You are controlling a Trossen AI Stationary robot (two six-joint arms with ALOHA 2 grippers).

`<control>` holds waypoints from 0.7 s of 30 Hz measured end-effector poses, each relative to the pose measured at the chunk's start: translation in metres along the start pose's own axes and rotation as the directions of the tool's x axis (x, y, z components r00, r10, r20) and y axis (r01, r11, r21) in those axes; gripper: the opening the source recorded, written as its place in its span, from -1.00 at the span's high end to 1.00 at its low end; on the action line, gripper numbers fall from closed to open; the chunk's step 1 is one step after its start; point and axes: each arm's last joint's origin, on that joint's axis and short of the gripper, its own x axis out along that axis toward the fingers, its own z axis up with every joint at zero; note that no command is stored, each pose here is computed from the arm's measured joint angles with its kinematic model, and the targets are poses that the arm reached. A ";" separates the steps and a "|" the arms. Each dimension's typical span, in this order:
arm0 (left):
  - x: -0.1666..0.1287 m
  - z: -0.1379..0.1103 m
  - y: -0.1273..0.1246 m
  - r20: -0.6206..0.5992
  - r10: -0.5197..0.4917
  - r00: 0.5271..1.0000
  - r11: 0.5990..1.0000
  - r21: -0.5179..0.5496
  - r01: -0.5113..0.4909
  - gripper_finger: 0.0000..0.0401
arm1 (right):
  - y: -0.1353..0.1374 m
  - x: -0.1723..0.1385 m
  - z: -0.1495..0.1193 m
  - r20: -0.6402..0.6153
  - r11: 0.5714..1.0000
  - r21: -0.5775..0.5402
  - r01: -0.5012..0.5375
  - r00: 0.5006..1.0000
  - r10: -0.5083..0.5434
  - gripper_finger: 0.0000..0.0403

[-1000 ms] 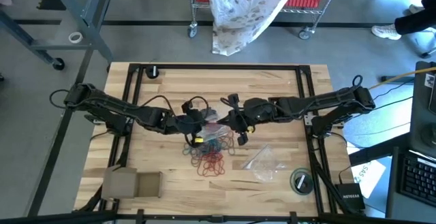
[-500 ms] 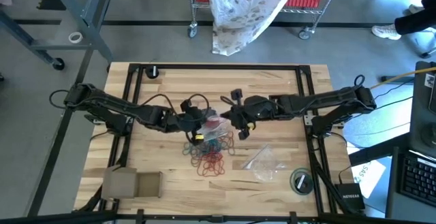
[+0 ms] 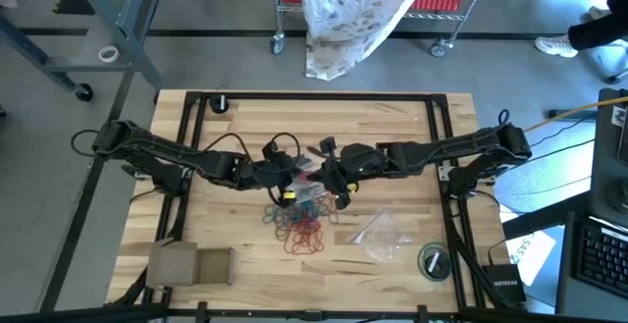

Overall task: Sort rubber bands
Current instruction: Put the red rubber band into the transparent zip lock bag

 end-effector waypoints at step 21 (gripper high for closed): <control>-0.012 0.004 0.007 0.007 0.013 1.000 0.999 -0.036 -0.012 1.00 | -0.004 -0.038 0.017 -0.094 0.968 0.249 0.024 0.996 0.000 0.28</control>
